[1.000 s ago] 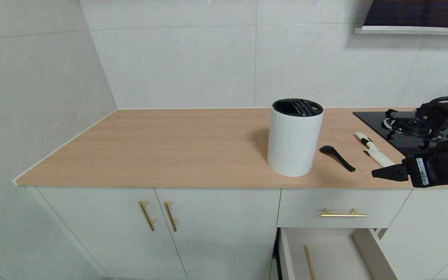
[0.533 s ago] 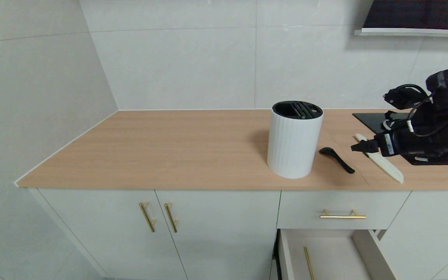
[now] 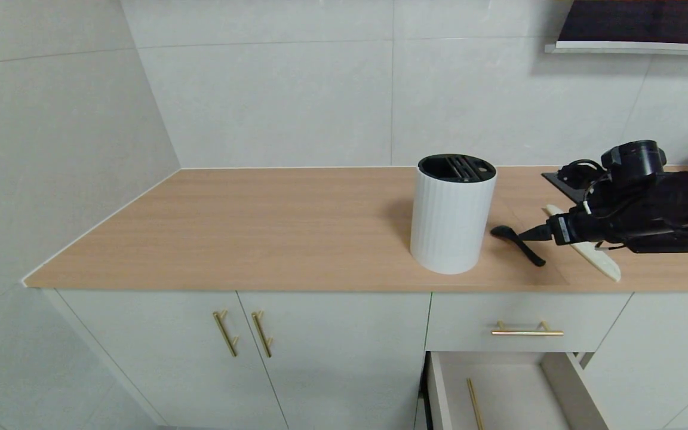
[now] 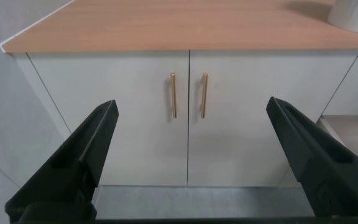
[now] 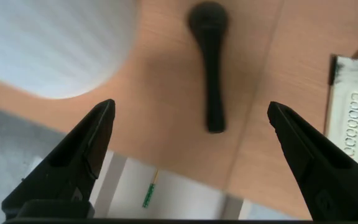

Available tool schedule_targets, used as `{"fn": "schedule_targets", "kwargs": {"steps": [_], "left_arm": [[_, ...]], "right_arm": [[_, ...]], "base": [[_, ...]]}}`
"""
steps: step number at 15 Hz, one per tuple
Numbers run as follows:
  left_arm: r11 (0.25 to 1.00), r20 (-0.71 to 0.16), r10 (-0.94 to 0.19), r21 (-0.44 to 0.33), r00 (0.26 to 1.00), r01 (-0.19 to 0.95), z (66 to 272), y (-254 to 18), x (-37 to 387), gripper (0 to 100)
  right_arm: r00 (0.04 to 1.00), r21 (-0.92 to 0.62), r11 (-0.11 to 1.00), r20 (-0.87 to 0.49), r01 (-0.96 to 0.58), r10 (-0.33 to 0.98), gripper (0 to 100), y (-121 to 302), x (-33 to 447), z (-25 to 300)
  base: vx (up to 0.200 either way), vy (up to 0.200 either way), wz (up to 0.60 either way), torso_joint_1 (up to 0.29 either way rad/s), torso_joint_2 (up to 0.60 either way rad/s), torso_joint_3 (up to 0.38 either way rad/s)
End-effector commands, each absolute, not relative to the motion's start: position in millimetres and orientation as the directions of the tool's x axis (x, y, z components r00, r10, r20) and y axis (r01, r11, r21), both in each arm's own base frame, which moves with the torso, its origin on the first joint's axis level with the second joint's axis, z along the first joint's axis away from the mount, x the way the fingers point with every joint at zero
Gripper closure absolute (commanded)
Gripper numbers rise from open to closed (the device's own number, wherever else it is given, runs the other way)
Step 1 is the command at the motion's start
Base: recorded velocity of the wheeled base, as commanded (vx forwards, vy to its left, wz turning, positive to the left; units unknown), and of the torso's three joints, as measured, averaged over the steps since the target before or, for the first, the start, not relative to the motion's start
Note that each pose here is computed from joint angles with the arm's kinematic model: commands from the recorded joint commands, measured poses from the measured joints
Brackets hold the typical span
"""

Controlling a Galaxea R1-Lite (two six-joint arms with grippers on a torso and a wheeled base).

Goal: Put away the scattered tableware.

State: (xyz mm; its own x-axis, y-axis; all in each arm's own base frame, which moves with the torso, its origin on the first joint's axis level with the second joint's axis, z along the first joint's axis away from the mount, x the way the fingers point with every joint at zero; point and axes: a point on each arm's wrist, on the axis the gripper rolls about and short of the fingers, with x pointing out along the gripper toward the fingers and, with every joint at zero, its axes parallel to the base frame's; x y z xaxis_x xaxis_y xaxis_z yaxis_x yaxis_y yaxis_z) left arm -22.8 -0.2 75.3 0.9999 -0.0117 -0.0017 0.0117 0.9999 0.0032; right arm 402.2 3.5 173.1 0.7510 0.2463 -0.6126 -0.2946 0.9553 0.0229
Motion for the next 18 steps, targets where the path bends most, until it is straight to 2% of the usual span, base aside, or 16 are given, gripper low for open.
{"fn": "schedule_targets", "kwargs": {"steps": [1,4,18], "left_arm": [[1.000,-0.002,-0.011,0.003,1.000,0.011,75.3,-0.2,-22.8,0],[1.000,-0.002,-0.011,0.003,1.000,0.011,75.3,-0.2,-22.8,0],[1.000,-0.002,-0.012,0.003,1.000,0.012,75.3,-0.2,-22.8,0]], "right_arm": [[0.723,0.039,0.957,-0.647,-0.289,0.244,0,1.2,418.8,145.7],[0.729,0.036,0.957,-0.640,-0.289,0.244,0,1.1,428.7,131.2],[0.711,0.048,0.957,-0.659,-0.287,0.246,0,2.3,441.0,109.7]], "base": [[0.000,0.000,0.00,0.000,0.00,0.000],[0.000,0.000,0.00,0.000,0.00,0.000],[0.000,0.000,0.00,0.000,0.00,0.000]]}}
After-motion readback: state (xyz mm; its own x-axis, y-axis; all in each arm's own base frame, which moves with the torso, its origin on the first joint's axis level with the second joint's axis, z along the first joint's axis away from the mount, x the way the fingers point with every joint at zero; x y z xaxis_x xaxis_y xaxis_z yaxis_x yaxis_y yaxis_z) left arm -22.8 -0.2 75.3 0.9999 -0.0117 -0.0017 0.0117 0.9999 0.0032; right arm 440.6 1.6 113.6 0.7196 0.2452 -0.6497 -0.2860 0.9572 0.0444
